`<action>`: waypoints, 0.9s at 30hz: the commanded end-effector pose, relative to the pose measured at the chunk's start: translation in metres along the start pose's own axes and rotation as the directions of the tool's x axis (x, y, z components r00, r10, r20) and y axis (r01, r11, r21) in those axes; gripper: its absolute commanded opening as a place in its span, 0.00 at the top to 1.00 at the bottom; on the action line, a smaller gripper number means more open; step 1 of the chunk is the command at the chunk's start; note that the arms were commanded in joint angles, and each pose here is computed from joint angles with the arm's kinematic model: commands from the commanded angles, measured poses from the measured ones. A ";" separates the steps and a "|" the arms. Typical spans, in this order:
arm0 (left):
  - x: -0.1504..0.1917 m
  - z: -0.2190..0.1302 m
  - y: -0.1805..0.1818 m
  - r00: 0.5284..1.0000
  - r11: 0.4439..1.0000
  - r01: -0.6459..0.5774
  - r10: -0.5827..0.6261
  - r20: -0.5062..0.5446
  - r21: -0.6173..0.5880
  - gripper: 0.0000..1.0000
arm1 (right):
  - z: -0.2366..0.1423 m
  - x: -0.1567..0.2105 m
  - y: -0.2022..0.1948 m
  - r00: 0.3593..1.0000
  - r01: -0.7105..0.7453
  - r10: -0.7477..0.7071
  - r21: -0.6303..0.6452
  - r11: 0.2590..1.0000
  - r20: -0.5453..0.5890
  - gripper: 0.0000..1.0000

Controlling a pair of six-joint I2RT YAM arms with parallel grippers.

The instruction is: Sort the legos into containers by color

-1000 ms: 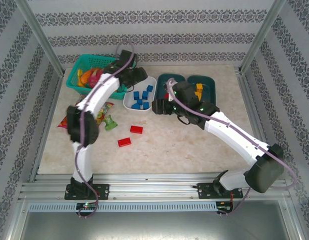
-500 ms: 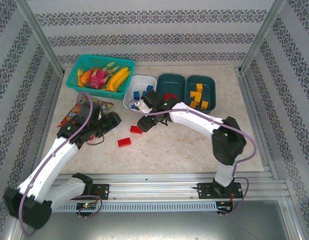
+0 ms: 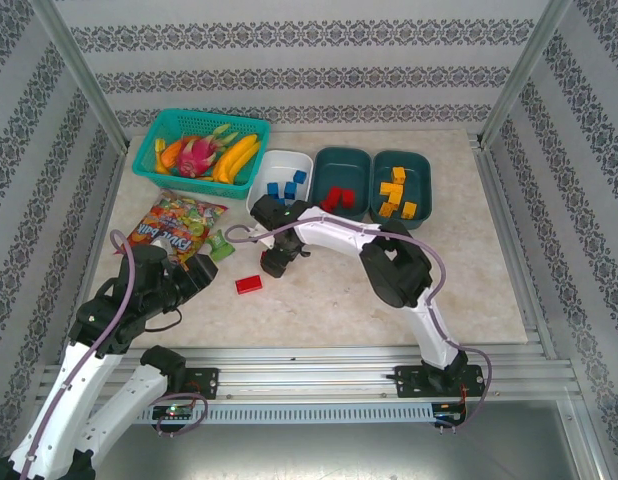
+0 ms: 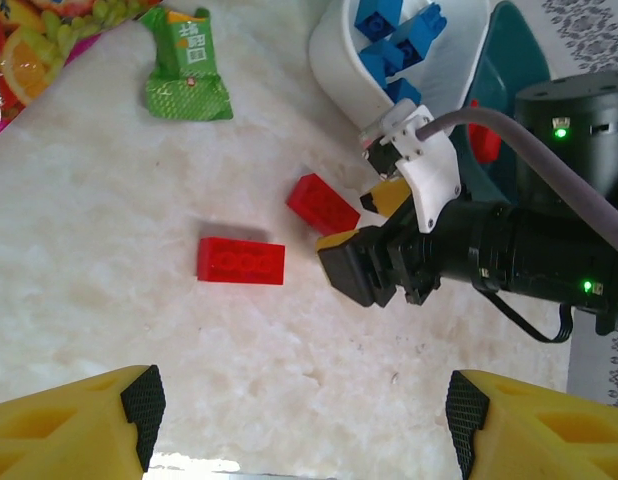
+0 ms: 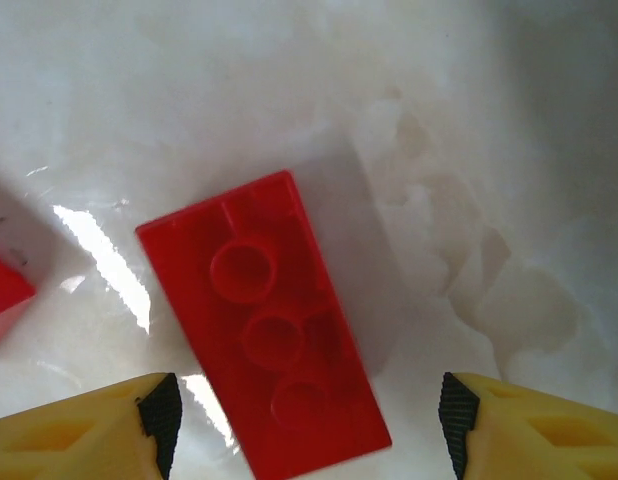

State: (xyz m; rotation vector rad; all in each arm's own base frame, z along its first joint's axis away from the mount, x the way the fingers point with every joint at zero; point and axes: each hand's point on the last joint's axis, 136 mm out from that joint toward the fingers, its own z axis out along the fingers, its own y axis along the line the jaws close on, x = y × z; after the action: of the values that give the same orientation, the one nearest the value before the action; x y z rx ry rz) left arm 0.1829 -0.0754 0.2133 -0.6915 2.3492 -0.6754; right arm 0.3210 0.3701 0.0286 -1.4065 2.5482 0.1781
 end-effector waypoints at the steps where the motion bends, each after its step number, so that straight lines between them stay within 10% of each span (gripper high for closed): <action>1: 0.002 -0.008 0.003 1.000 1.000 -0.004 0.004 -0.010 -0.014 0.23 | 0.006 -0.005 -0.003 1.000 0.009 -0.008 0.032 0.999 -0.024 0.33; 15: 0.000 -0.013 -0.009 0.999 0.999 -0.042 0.043 -0.015 0.035 0.24 | -0.001 -0.018 0.000 0.999 -0.036 0.036 0.019 0.999 0.010 0.67; 27: -0.030 0.000 -0.112 0.981 0.932 -0.173 0.193 -0.033 0.320 0.24 | -0.128 -0.026 -0.095 0.838 -0.440 0.429 -0.047 0.897 0.337 0.69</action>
State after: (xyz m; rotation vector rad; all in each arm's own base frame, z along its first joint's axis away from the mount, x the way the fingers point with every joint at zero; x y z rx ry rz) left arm 0.2161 -0.1221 0.2548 -0.4522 2.3716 -0.8745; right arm 0.3656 0.3421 0.1304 -0.9640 2.5073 0.3240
